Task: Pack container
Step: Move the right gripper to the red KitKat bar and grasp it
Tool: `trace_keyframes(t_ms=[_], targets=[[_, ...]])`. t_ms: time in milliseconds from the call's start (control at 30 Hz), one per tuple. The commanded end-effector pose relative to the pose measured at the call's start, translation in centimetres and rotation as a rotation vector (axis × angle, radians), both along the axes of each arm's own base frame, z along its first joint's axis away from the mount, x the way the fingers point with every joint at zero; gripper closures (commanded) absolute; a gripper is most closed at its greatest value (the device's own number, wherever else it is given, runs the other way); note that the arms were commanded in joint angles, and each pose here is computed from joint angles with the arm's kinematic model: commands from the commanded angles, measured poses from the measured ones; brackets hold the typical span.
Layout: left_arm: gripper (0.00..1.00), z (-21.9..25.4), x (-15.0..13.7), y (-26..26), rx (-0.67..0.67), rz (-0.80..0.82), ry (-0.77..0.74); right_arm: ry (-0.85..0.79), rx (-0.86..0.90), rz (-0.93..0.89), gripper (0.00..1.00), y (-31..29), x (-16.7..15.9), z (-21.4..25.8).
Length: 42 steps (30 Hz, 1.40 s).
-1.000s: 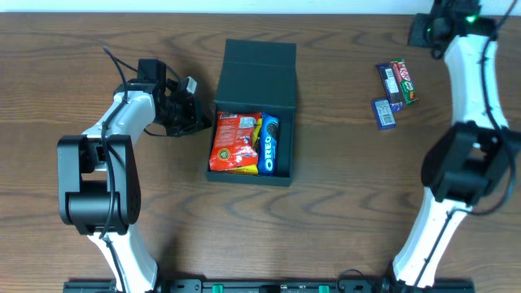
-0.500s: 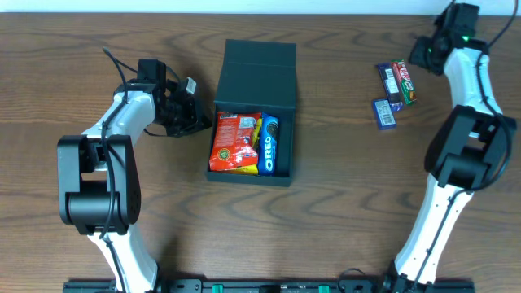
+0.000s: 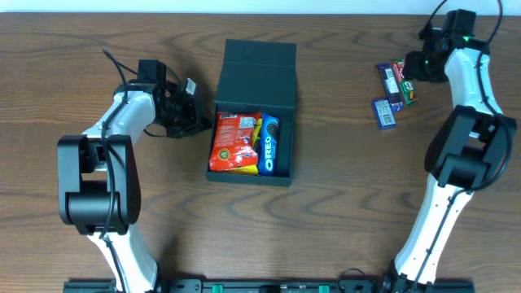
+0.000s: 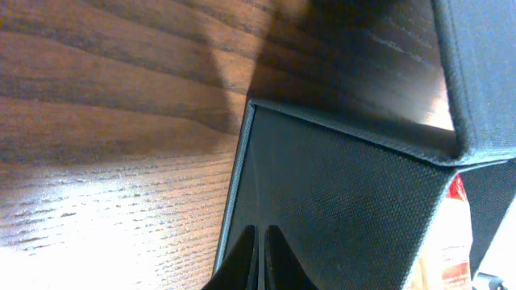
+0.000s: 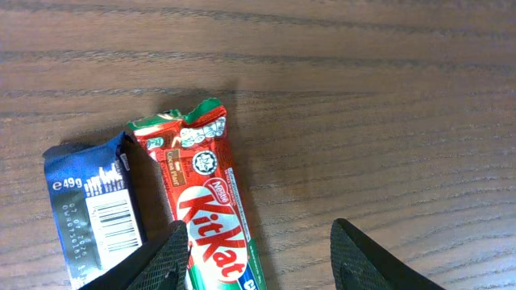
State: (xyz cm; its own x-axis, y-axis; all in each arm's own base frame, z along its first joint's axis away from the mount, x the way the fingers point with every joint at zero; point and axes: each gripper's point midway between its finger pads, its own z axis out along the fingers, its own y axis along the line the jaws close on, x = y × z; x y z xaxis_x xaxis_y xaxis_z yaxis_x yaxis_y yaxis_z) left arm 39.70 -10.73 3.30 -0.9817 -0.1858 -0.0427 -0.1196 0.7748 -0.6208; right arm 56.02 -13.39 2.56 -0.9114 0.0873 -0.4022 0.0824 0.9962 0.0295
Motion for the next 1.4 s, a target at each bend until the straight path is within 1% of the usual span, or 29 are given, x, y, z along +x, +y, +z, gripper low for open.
trace_keyframes(t_ms=[0,367,1000,1100,1133,1167,1233,1333,1367], targets=[[0.94,0.7,0.0,0.2,0.006,0.005,-0.012,0.003,-0.004,0.058,0.41,0.8,0.1,-0.3],[0.94,0.7,0.1,0.2,0.007,0.005,-0.013,0.023,-0.015,0.114,0.34,1.4,-0.2,-0.6],[0.94,0.5,0.1,0.4,0.022,0.007,-0.013,0.102,0.001,0.138,0.35,1.7,-1.5,-3.8],[0.94,0.5,0.1,0.4,0.022,0.007,-0.013,0.113,0.006,0.138,0.38,1.7,-1.6,-4.4],[0.94,0.5,0.1,0.4,0.021,0.007,-0.013,0.112,0.01,0.14,0.4,1.8,-1.6,-4.4],[0.94,0.5,0.1,0.4,0.022,0.007,-0.013,0.109,0.011,0.141,0.44,1.9,-1.5,-4.4],[0.94,0.5,0.1,0.4,0.022,0.007,-0.013,0.109,0.011,0.141,0.47,1.9,-1.5,-4.4],[0.94,0.5,0.1,0.4,0.022,0.008,-0.013,0.11,0.011,0.141,0.61,1.9,-1.5,-4.4],[0.94,0.5,0.1,0.4,0.022,0.008,-0.013,0.11,0.011,0.141,0.67,1.9,-1.5,-4.4]])
